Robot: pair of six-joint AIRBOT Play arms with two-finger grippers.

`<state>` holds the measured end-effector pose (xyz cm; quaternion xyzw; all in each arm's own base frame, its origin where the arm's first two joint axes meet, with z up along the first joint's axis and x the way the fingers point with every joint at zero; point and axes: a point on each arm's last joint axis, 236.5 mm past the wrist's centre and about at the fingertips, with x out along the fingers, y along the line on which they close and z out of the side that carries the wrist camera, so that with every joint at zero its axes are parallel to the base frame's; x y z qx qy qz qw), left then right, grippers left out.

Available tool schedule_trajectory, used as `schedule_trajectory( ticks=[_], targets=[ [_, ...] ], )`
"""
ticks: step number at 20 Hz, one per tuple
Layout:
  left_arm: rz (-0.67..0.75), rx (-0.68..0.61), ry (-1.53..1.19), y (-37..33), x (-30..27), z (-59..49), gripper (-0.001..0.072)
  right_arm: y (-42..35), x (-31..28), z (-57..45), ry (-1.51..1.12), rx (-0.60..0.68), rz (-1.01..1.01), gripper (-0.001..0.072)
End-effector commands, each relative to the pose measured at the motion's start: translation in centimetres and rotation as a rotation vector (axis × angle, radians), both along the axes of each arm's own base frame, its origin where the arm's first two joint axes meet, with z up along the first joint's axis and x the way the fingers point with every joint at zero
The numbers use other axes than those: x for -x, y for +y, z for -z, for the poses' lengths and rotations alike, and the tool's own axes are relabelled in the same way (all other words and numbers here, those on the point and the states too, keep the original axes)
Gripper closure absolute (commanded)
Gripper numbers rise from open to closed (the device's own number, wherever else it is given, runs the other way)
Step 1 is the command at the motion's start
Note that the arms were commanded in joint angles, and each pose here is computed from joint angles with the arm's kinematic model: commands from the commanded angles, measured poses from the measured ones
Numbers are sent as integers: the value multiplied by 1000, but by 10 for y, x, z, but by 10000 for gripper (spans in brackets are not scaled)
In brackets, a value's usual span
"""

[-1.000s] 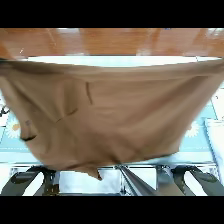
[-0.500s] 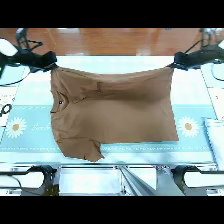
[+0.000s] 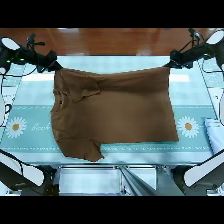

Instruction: Fold the shirts.

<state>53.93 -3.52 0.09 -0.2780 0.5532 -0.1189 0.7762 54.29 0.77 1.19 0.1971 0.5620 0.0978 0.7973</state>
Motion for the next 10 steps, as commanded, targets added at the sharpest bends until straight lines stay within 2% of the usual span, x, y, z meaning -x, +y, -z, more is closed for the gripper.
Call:
schedule_trajectory(
  ticks=[1, 6, 10],
  targets=[
    [205, 66, 161, -4, 61, 4, 692, -15, 45, 8, 173, -21, -73, 677],
    [303, 125, 372, -18, 121, 42, 692, -13, 84, 40, 331, -41, -110, 677],
    [295, 110, 434, -12, 143, 54, 692, -5, 103, 56, 403, -53, -146, 677]
  ],
)
